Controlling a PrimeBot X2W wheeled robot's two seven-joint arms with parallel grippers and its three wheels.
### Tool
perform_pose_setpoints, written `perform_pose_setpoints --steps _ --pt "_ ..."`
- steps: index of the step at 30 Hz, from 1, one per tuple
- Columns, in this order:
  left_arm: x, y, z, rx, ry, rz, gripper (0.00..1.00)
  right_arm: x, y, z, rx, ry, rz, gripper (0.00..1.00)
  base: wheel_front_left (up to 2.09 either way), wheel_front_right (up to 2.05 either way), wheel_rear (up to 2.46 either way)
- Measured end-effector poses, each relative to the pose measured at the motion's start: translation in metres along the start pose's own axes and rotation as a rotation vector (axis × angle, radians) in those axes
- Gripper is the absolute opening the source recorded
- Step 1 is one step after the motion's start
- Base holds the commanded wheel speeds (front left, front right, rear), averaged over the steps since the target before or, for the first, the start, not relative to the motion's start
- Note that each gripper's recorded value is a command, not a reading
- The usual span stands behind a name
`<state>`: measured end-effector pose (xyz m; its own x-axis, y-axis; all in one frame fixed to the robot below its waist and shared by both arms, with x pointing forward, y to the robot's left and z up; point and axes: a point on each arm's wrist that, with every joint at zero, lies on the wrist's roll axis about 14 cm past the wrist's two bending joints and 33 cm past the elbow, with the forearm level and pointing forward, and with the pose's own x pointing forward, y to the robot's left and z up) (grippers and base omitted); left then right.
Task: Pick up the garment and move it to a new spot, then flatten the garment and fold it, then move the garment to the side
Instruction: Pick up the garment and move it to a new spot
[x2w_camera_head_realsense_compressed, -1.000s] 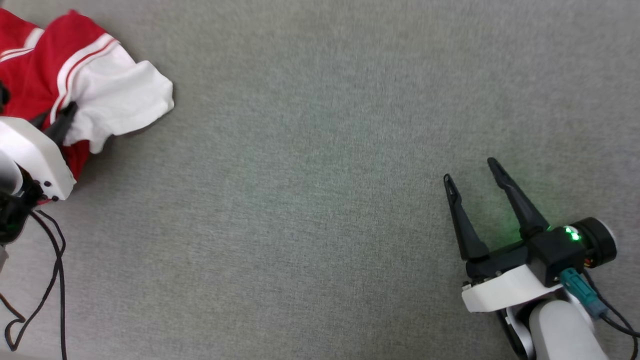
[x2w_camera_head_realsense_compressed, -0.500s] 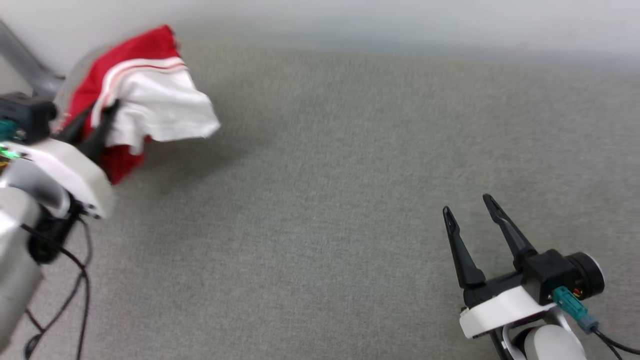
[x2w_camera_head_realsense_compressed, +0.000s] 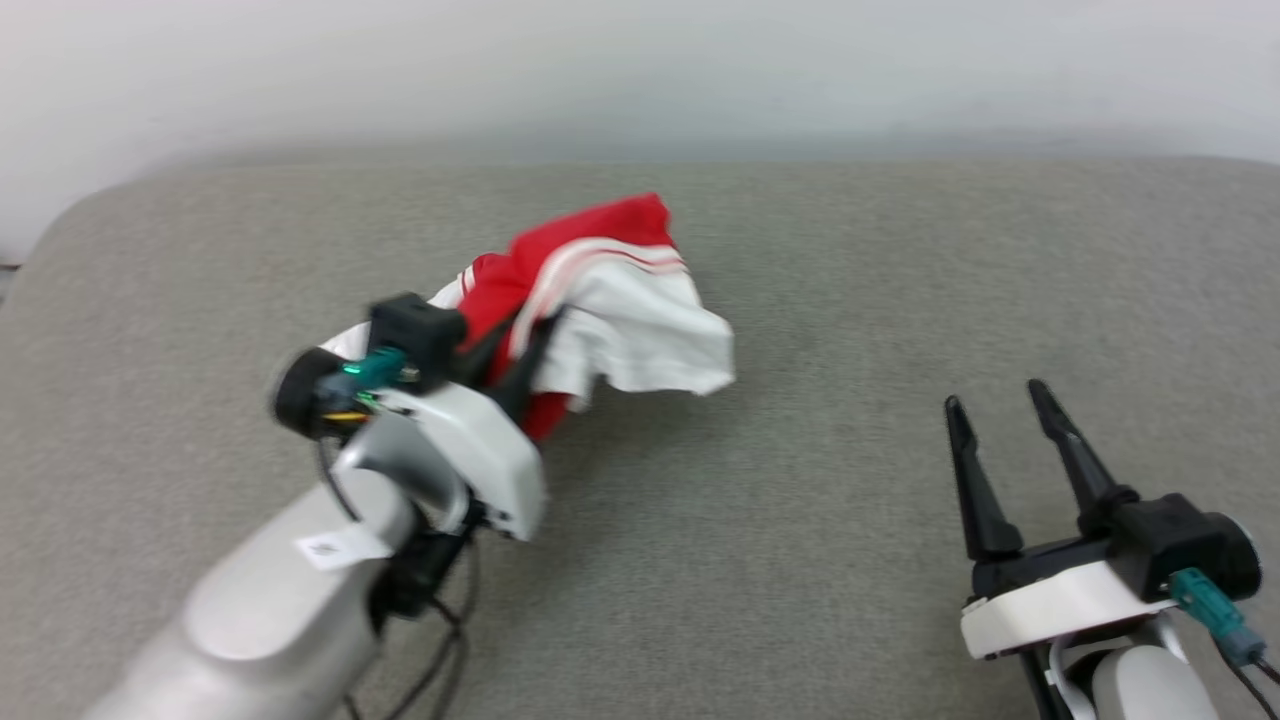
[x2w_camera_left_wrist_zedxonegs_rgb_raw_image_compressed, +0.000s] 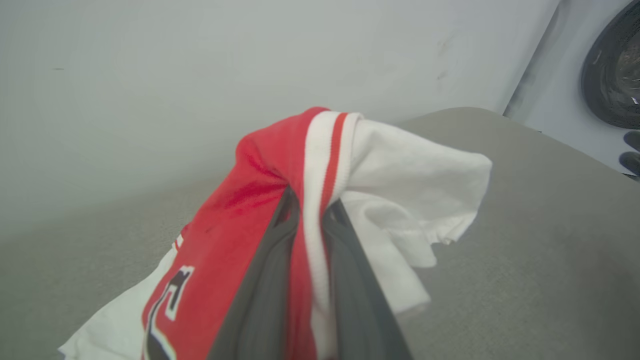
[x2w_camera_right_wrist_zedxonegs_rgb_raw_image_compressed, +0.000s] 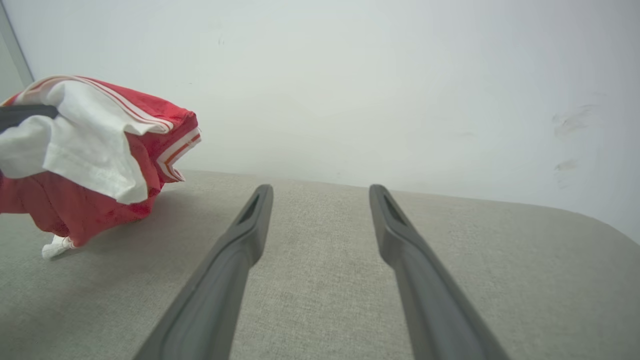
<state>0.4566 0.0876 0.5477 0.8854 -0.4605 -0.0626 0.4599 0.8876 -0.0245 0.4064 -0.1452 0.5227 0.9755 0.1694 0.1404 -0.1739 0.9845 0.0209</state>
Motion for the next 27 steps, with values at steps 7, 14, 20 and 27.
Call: perform_pose_setpoints --steps 7,14,20,27 --pt "0.033 -0.084 -0.027 -0.086 0.043 -0.142 0.00 -0.013 -0.042 0.009 -0.037 -0.016 -0.123 1.00 0.00 0.00 0.00" --pt "0.049 -0.141 -0.067 -0.113 0.134 -0.244 0.24 -0.019 -0.057 0.004 -0.051 0.004 -0.166 1.00 0.00 0.00 0.00" --pt "0.052 -0.148 -0.078 -0.094 0.138 -0.282 1.00 -0.016 -0.054 0.001 -0.046 0.012 -0.155 1.00 0.00 0.00 0.00" --pt "0.048 -0.105 -0.042 -0.055 0.011 -0.166 1.00 -0.019 -0.039 0.002 -0.038 0.012 -0.116 1.00 0.00 0.00 0.00"
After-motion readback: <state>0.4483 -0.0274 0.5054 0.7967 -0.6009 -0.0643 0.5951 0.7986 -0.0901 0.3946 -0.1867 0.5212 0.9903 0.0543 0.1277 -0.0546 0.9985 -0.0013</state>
